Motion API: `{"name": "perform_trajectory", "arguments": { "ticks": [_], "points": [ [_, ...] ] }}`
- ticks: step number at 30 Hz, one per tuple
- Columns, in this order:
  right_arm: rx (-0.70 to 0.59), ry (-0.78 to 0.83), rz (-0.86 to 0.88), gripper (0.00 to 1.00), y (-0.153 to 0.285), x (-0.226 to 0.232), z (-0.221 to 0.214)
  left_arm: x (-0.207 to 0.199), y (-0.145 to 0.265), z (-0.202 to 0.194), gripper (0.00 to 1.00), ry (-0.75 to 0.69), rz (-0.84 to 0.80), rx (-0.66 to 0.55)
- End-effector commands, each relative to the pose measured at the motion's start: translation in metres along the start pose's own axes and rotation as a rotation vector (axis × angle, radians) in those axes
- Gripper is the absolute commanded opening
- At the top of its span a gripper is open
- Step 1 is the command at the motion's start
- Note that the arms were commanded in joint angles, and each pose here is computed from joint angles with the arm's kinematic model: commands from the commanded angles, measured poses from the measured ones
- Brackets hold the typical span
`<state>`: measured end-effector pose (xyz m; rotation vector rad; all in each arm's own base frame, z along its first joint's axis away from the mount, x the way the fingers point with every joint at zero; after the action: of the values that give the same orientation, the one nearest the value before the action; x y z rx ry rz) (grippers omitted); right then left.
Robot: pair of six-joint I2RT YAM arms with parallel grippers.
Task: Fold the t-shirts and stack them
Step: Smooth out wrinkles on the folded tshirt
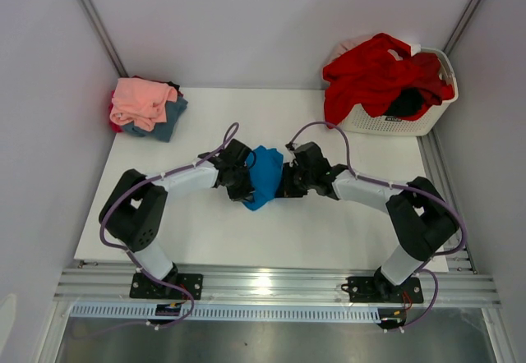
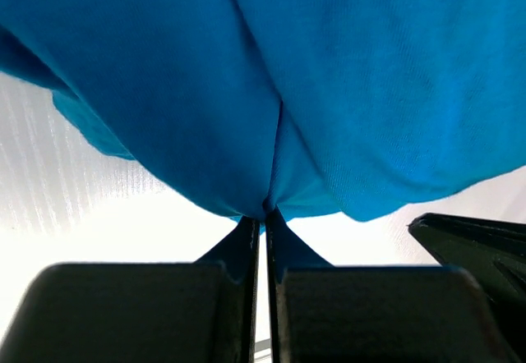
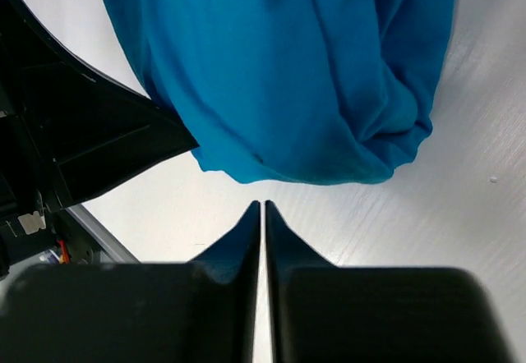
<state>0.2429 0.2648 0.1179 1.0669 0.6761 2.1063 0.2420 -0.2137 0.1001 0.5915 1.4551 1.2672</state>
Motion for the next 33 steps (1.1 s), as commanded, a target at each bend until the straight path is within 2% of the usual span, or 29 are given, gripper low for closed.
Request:
{"name": "perform_trajectory", "arguments": {
  "ticks": [1, 2, 3, 6, 9, 13, 21, 24, 28, 29, 33],
  "points": [
    [-0.043, 0.046, 0.001, 0.11, -0.001, 0.008, 0.016, -0.008, 0.006, 0.000, 0.00, -0.020, -0.038, -0.005],
    [-0.045, 0.053, -0.005, 0.19, 0.000, 0.008, 0.018, -0.007, 0.007, 0.000, 0.00, -0.024, -0.039, -0.004],
    [-0.045, 0.062, -0.007, 0.39, 0.000, 0.009, 0.017, -0.007, 0.007, -0.001, 0.01, -0.026, -0.039, -0.004],
    [-0.064, 0.097, -0.027, 0.58, 0.005, 0.009, 0.020, -0.004, 0.008, -0.002, 0.00, -0.030, -0.033, -0.007],
    [-0.077, 0.141, -0.066, 0.63, 0.009, 0.008, 0.024, -0.003, 0.007, -0.003, 0.00, -0.031, -0.029, -0.005],
    [-0.074, 0.181, -0.128, 0.63, 0.004, -0.002, 0.026, -0.001, 0.006, -0.004, 0.00, -0.032, -0.023, -0.003],
    [-0.041, 0.204, -0.177, 0.52, -0.018, -0.016, 0.031, 0.001, 0.012, -0.003, 0.01, -0.043, -0.017, -0.020],
    [-0.034, 0.200, -0.174, 0.40, -0.023, -0.019, 0.034, 0.001, 0.013, -0.003, 0.00, -0.046, -0.017, -0.023],
    [-0.027, 0.192, -0.180, 0.04, -0.027, -0.025, 0.034, 0.003, 0.014, -0.003, 0.00, -0.055, -0.009, -0.023],
    [-0.025, 0.191, -0.184, 0.00, -0.027, -0.026, 0.033, 0.003, 0.014, -0.003, 0.01, -0.056, -0.009, -0.025],
    [-0.032, 0.193, -0.213, 0.00, -0.026, -0.029, 0.035, 0.007, 0.013, -0.005, 0.01, -0.061, 0.003, -0.022]
  ]
}}
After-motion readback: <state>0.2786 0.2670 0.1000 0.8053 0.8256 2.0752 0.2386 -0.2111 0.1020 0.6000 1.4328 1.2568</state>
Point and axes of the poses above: each gripper's point midway between its finger pads, its own y axis back along the fingers, its own x axis along the line the jaws close on, z = x × y, the point moved 7 cm from there along y, back along the fingers, and after that the axes turned 9 degrees about y, right-handed, at the moved point
